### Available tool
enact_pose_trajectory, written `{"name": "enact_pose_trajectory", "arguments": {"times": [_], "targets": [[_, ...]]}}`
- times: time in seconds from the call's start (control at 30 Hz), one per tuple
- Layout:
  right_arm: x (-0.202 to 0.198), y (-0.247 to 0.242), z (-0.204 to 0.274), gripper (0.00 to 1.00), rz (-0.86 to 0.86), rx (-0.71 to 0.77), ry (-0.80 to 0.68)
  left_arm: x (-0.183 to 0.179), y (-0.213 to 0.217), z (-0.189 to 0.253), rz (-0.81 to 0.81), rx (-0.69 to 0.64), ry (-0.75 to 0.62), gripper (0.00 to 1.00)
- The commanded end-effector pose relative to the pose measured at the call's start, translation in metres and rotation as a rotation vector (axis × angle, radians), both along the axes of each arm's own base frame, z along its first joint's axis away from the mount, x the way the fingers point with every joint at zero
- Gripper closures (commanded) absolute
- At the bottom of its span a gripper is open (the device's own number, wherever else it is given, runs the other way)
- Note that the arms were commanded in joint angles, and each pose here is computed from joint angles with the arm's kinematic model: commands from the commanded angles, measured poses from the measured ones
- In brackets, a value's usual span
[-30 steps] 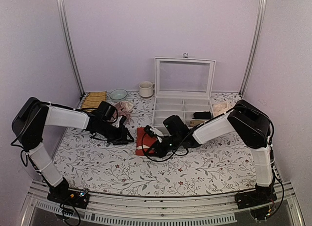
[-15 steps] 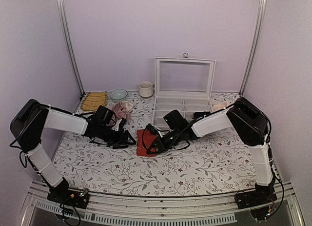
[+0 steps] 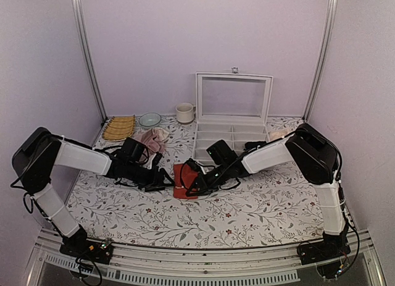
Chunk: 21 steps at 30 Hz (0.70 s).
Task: Roll the underwear
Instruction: Roll the underwear at the center of the board.
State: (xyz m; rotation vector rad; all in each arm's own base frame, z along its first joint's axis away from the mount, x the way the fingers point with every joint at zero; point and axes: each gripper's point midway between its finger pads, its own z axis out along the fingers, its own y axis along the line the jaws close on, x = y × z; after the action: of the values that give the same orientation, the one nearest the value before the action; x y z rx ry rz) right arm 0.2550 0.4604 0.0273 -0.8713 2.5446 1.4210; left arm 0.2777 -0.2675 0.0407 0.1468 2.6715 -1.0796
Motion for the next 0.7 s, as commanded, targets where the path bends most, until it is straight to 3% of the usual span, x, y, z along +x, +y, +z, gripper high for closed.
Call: {"name": "enact_pose_trajectory", "arguments": {"times": [0.0, 0.37, 0.67], "targets": [[-0.012, -0.026, -0.067, 1.0, -0.061, -0.173, 0.129, -0.009, -0.009, 0.005, -0.026, -0.035, -0.015, 0.4], [-0.011, -0.026, -0.069, 1.0, -0.068, -0.177, 0.133, -0.015, -0.021, -0.008, -0.058, -0.035, 0.013, 0.38], [-0.009, -0.026, -0.068, 1.0, -0.064, -0.185, 0.119, -0.01, -0.031, -0.019, -0.068, -0.024, 0.048, 0.46]]}}
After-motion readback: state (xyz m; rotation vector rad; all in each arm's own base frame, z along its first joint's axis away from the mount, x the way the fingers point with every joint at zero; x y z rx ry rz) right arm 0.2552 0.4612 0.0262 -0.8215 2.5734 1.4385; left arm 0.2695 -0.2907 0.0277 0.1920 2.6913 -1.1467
